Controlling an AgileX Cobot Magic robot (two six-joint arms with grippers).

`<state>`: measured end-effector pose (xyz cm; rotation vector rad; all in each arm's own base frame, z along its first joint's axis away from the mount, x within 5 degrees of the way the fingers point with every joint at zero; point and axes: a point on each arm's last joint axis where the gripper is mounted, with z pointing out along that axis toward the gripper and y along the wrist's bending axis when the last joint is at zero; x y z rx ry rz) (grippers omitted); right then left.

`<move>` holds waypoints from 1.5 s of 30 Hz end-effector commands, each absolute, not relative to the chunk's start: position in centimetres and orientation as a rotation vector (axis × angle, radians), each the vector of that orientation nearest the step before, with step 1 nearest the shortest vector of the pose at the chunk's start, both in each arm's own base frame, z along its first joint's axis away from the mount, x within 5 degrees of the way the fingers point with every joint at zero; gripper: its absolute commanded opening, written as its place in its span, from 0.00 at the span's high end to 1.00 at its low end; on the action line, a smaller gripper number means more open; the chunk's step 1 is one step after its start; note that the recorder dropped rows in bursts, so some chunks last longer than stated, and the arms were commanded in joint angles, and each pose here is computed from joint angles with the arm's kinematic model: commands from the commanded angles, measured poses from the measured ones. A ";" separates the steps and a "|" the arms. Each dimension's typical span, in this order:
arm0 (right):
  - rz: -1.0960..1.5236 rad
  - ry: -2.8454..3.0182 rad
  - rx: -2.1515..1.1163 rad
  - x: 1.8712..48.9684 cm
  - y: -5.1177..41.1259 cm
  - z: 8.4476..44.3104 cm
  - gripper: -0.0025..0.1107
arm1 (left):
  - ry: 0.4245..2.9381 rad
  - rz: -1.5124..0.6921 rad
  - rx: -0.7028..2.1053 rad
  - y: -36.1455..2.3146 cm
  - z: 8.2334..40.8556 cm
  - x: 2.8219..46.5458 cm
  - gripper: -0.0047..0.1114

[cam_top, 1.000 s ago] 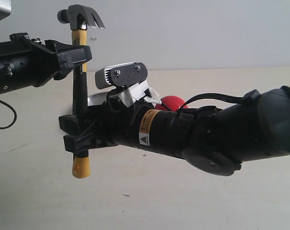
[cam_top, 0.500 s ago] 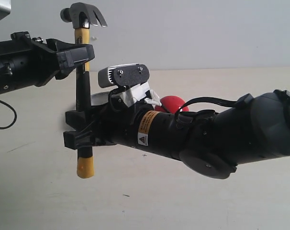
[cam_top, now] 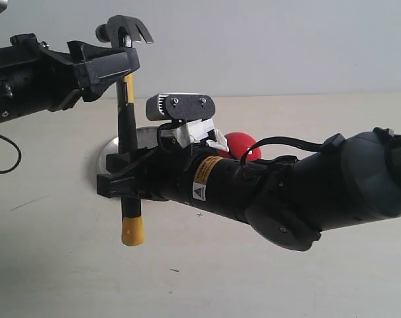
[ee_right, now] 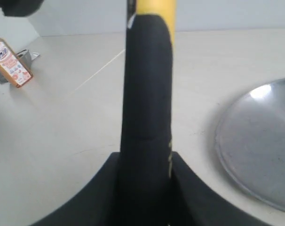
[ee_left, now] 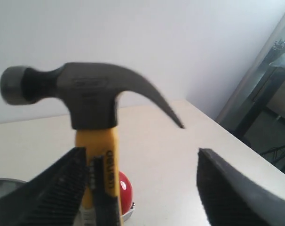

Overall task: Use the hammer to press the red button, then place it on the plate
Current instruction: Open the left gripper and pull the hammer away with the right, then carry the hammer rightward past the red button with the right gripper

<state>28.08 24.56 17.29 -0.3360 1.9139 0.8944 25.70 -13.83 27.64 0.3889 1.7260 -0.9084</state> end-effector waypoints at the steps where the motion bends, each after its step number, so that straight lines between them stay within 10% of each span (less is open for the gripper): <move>1: 0.933 1.824 -0.314 28.3 24.7 18.4 0.98 | 1.692 -0.919 0.396 -13.9 28.2 25.6 0.37; 19: 0.713 1.830 -0.232 28.0 22.2 23.0 0.98 | 1.694 -0.638 0.364 -11.2 31.7 23.3 0.37; 22: 0.613 1.870 -0.287 27.3 21.3 24.3 0.98 | 1.721 -0.560 0.321 -10.3 32.2 22.9 0.49; 27: 0.523 1.937 -0.361 25.9 20.0 26.1 0.98 | 1.817 -0.425 0.235 -8.7 31.5 22.0 0.96; 45: 0.592 1.959 -0.601 20.9 17.9 31.1 0.98 | 1.450 -0.333 0.046 -1.0 30.0 5.9 0.96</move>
